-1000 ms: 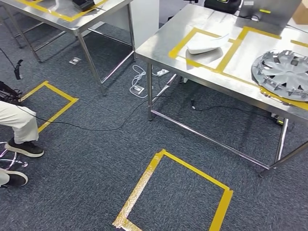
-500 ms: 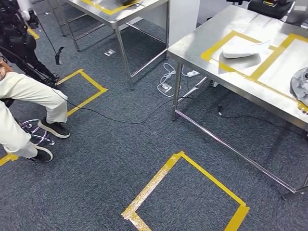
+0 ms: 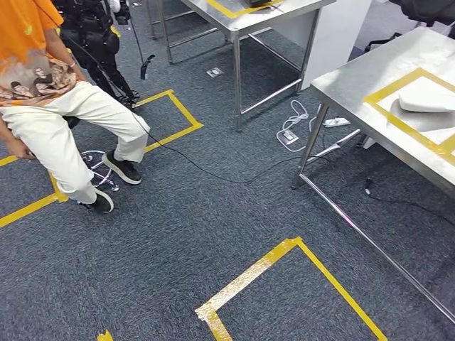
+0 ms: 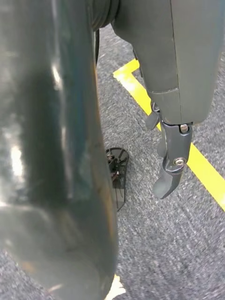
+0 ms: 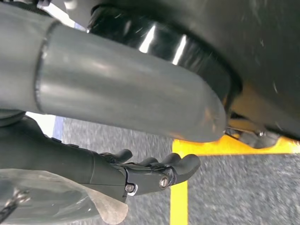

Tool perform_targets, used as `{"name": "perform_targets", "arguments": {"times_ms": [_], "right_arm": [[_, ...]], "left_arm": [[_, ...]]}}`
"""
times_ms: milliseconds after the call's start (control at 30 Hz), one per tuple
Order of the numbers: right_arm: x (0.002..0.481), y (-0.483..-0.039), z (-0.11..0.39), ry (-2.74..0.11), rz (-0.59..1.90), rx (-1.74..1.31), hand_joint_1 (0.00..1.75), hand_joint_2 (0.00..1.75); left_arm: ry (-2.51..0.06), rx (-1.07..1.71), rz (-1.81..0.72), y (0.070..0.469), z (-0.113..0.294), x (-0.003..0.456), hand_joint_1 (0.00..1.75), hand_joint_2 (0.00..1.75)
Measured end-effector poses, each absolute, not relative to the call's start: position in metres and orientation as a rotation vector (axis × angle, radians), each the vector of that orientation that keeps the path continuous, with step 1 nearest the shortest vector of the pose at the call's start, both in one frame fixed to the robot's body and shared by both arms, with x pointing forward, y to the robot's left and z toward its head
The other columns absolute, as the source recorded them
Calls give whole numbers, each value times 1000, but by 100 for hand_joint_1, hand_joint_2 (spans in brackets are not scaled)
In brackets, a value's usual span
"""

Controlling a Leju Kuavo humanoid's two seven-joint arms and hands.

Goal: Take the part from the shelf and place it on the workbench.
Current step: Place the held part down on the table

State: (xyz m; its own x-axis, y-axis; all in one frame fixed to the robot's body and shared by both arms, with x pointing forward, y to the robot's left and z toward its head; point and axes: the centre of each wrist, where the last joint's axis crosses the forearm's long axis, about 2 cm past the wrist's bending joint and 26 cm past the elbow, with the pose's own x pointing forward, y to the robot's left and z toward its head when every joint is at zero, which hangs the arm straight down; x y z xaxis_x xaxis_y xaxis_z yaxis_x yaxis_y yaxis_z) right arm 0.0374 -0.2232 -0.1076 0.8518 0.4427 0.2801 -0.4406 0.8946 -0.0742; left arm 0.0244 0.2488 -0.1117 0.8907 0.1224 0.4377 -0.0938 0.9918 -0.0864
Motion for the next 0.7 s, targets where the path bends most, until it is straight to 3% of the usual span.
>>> {"name": "perform_targets", "arguments": {"times_ms": [700], "right_arm": [[41, -222, -107, -306, 471, 16, 0, 0]], "left_arm": [[-455, -42, 100, 252, -112, 22, 0, 0]]}}
